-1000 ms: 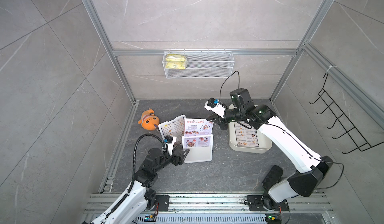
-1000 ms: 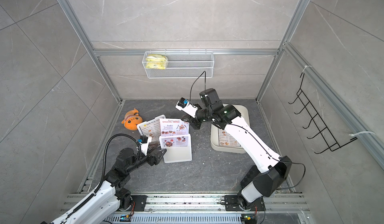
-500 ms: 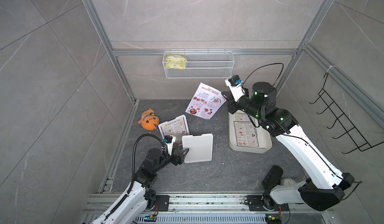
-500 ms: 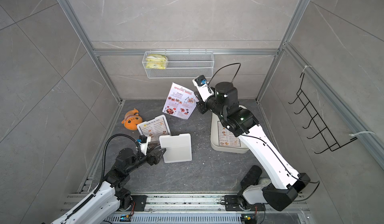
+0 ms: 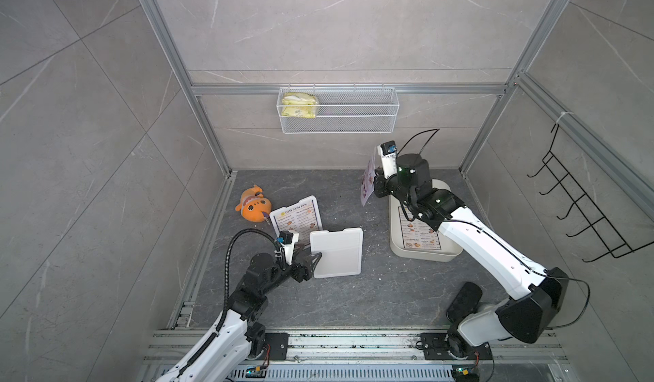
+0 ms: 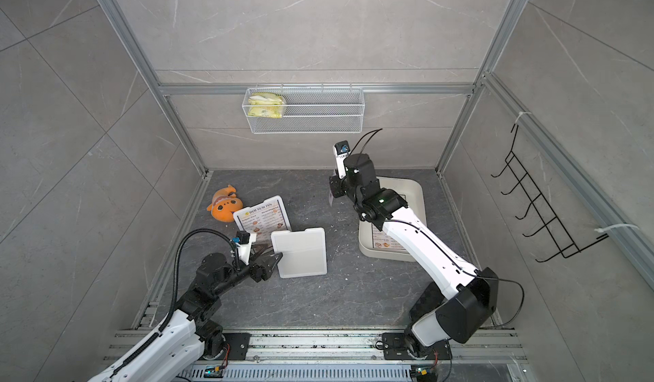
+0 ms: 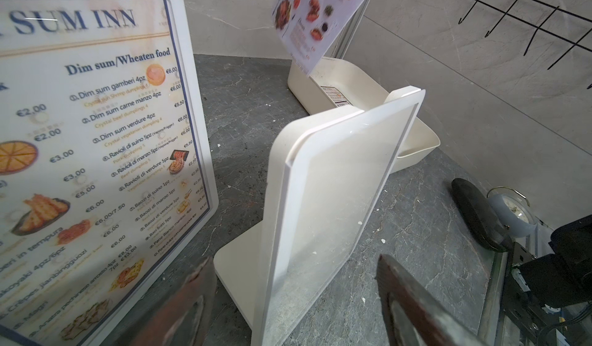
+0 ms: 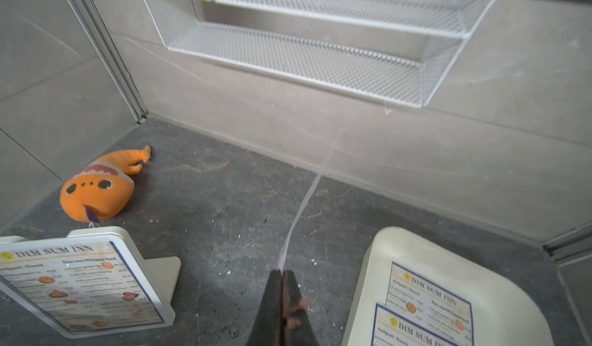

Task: Replace the menus in the menu holders
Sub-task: Place the menu at the center of the board, then pick up the menu from the storage box.

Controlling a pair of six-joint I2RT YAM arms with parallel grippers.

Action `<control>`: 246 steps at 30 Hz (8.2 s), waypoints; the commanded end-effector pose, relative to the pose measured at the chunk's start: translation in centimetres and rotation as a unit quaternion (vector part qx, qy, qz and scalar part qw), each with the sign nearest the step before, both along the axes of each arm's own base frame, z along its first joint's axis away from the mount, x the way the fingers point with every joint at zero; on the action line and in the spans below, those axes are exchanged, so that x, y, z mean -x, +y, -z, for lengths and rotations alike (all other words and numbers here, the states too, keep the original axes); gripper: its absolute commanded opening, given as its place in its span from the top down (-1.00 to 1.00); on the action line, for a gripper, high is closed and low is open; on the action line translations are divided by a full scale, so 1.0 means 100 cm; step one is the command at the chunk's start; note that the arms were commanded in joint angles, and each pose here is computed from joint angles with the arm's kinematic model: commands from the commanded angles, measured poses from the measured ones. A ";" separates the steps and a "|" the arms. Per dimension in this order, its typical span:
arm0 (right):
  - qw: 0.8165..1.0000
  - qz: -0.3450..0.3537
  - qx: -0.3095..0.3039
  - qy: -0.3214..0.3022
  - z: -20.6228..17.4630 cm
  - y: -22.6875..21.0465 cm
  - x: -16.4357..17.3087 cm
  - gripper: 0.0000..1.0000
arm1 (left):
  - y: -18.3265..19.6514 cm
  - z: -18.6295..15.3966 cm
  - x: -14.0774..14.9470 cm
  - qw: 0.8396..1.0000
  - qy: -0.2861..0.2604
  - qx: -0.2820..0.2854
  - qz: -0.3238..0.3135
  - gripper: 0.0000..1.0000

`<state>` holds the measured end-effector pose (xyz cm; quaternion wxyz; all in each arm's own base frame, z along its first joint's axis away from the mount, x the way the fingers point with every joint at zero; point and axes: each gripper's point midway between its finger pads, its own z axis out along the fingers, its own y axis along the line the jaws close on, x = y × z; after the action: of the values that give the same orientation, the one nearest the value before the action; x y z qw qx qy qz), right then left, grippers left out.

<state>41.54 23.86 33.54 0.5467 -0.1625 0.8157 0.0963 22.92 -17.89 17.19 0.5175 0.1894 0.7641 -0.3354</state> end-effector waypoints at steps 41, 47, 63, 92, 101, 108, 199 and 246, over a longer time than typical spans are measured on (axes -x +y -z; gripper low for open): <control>0.970 0.127 0.063 0.198 0.228 -0.055 -0.063 0.55 | 0.033 -0.069 -0.015 0.991 -0.003 0.046 -0.122 -0.56; 0.975 0.130 0.047 0.173 0.196 -0.059 -0.057 -0.08 | 0.027 -0.114 -0.016 0.990 0.040 0.072 -0.118 -0.47; 0.953 0.255 0.045 0.155 0.180 -0.199 -0.013 0.25 | -0.194 -0.172 -0.022 0.993 0.083 0.002 0.086 -0.58; 0.877 0.345 -0.022 0.332 0.292 -0.287 -0.029 0.07 | -0.328 -0.033 -0.129 0.966 0.214 -0.140 -0.043 -0.70; 0.840 0.353 -0.053 0.409 0.310 -0.282 -0.024 -0.05 | -0.328 -0.013 -0.135 0.959 0.241 -0.142 -0.048 -0.69; 0.822 0.367 -0.080 0.428 0.322 -0.284 -0.018 -0.12 | -0.338 0.002 -0.134 0.955 0.265 -0.131 -0.034 -0.71; 0.822 0.191 -0.195 0.500 0.326 -0.160 0.003 -0.13 | -0.315 0.049 -0.179 0.946 0.279 -0.148 -0.075 0.51; 0.848 0.214 -0.187 0.448 0.295 -0.173 0.002 -0.15 | -0.317 -0.004 -0.172 0.962 0.240 -0.127 -0.039 1.00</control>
<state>42.91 7.48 3.46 0.1516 0.1674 0.9488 0.2210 40.43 -48.94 11.98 0.2713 0.1124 0.9325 -0.2102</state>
